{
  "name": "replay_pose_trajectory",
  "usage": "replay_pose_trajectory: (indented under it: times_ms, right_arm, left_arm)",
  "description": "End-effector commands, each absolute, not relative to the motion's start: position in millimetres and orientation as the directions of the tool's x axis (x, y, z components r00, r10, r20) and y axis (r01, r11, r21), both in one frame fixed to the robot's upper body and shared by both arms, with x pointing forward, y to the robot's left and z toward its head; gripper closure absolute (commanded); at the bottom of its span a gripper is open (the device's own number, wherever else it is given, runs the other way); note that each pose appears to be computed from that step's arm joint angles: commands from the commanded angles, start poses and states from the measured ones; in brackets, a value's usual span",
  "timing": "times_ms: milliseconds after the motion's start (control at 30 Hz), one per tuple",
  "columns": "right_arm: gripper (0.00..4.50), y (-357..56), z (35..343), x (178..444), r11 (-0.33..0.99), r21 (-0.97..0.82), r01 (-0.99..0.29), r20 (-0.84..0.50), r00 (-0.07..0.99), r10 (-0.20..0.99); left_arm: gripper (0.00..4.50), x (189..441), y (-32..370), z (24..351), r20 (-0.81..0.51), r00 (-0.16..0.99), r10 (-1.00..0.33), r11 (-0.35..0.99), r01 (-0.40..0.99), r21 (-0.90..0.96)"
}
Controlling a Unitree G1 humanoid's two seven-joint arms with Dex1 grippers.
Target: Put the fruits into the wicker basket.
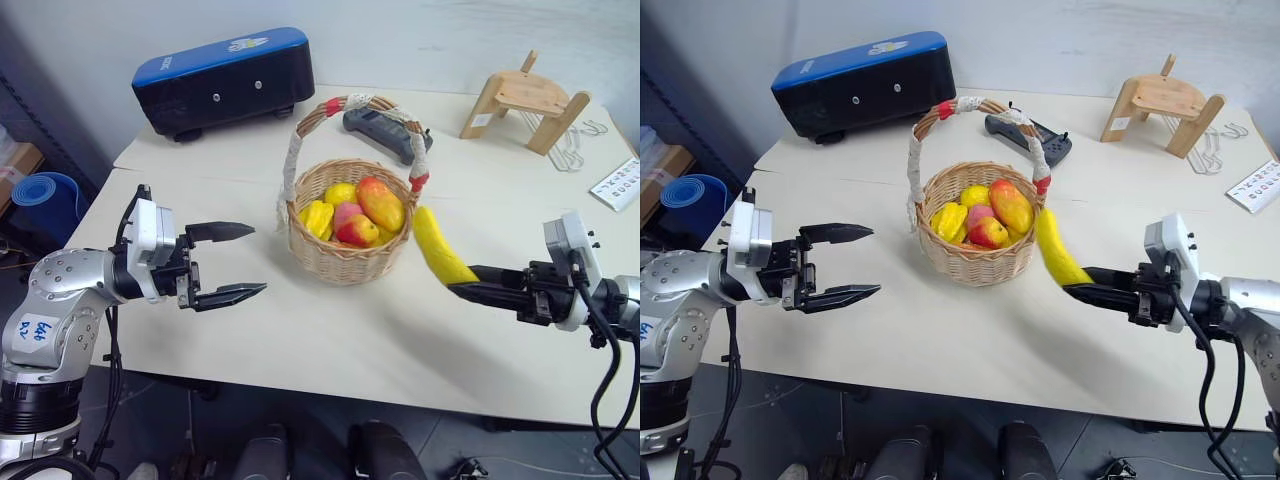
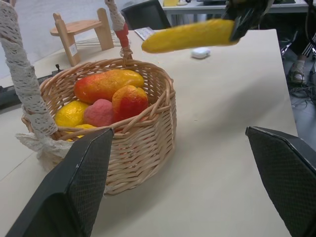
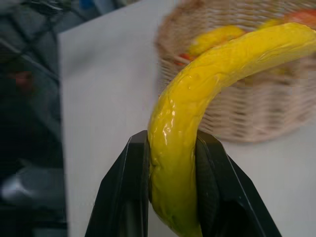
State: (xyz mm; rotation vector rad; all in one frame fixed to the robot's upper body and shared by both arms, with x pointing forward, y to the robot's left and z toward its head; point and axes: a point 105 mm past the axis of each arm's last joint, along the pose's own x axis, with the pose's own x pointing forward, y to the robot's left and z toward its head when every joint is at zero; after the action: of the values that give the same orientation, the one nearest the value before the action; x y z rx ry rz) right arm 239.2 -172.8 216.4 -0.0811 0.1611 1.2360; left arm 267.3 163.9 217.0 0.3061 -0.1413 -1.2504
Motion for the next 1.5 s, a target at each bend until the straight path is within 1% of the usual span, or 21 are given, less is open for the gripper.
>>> replay_pose_trajectory:
  times_ms: [33, 133, 200, 233, 267, 400, 500, 600, 733, 767, 933, 1000, 1033, 1100, 1200, 1333, 1433, 1500]
  right_arm:
    - [3.63, -137, 236, 229, 0.196, -0.017, -0.98, -0.086, 0.197, 0.977]
    - [3.63, -112, 246, 239, 0.18, -0.065, -0.982, -0.038, 0.182, 0.983]
    - [3.63, -99, 244, 262, 0.246, -0.075, -0.966, -0.049, 0.25, 0.967]
    - [3.63, -92, 245, 278, 0.301, -0.067, -0.951, -0.035, 0.304, 0.952]
    - [3.63, -88, 246, 289, 0.337, -0.058, -0.94, -0.027, 0.339, 0.94]
    - [3.63, -70, 243, 315, 0.378, -0.044, -0.925, -0.043, 0.38, 0.924]
    - [2.67, -61, 241, 326, 0.393, -0.064, -0.918, -0.052, 0.396, 0.917]
    - [1.62, -65, 237, 334, 0.421, -0.11, -0.9, -0.068, 0.429, 0.901]
    - [0.26, -88, 238, 319, 0.366, -0.193, -0.91, -0.045, 0.381, 0.924]
    - [0.02, -99, 238, 315, 0.363, -0.2, -0.91, -0.047, 0.379, 0.924]
    - [0.02, -148, 236, 302, 0.38, -0.191, -0.905, -0.057, 0.396, 0.916]
    - [0.02, -170, 237, 307, 0.43, -0.202, -0.88, -0.053, 0.448, 0.892]
    - [0.02, -180, 239, 316, 0.477, -0.217, -0.852, -0.036, 0.495, 0.868]
    - [0.02, -189, 242, 330, 0.524, -0.246, -0.816, -0.008, 0.542, 0.84]
    - [0.02, -185, 247, 349, 0.531, -0.292, -0.795, 0.03, 0.547, 0.836]
    - [0.02, -164, 253, 371, 0.496, -0.324, -0.806, 0.059, 0.506, 0.861]
    - [0.02, -147, 253, 381, 0.459, -0.32, -0.829, 0.066, 0.464, 0.883]
    - [0.42, -140, 251, 382, 0.419, -0.313, -0.852, 0.056, 0.424, 0.904]
  left_arm:
    - [0.0, 265, 166, 225, -0.03, 0.322, -0.946, 0.295, 0.897, 0.33]
    - [0.0, 266, 168, 229, -0.007, 0.339, -0.941, 0.319, 0.891, 0.324]
    - [0.0, 266, 168, 231, 0.012, 0.35, -0.937, 0.336, 0.887, 0.317]
    - [0.0, 266, 168, 232, 0.02, 0.355, -0.935, 0.343, 0.885, 0.314]
    - [0.0, 266, 168, 232, 0.025, 0.358, -0.933, 0.348, 0.884, 0.312]
    - [0.0, 265, 168, 234, 0.03, 0.365, -0.93, 0.356, 0.881, 0.313]
    - [0.0, 265, 168, 234, 0.033, 0.371, -0.928, 0.362, 0.877, 0.315]
    - [0.0, 264, 167, 233, 0.032, 0.372, -0.928, 0.362, 0.877, 0.314]
    - [0.0, 263, 167, 233, 0.031, 0.374, -0.927, 0.364, 0.877, 0.313]
    - [0.0, 262, 168, 233, 0.031, 0.376, -0.926, 0.366, 0.877, 0.312]
    - [0.0, 262, 170, 233, 0.037, 0.382, -0.923, 0.374, 0.875, 0.309]
    - [0.0, 262, 170, 235, 0.05, 0.384, -0.922, 0.38, 0.873, 0.305]
    - [0.0, 262, 170, 237, 0.058, 0.385, -0.921, 0.384, 0.873, 0.301]
    - [0.0, 262, 170, 239, 0.066, 0.386, -0.92, 0.387, 0.873, 0.297]
    - [0.0, 263, 169, 241, 0.068, 0.381, -0.922, 0.383, 0.875, 0.295]
    - [0.0, 265, 166, 244, 0.073, 0.371, -0.926, 0.375, 0.879, 0.294]
    - [0.0, 265, 163, 245, 0.073, 0.364, -0.928, 0.369, 0.881, 0.295]
    - [0.0, 266, 161, 246, 0.073, 0.363, -0.929, 0.367, 0.882, 0.295]
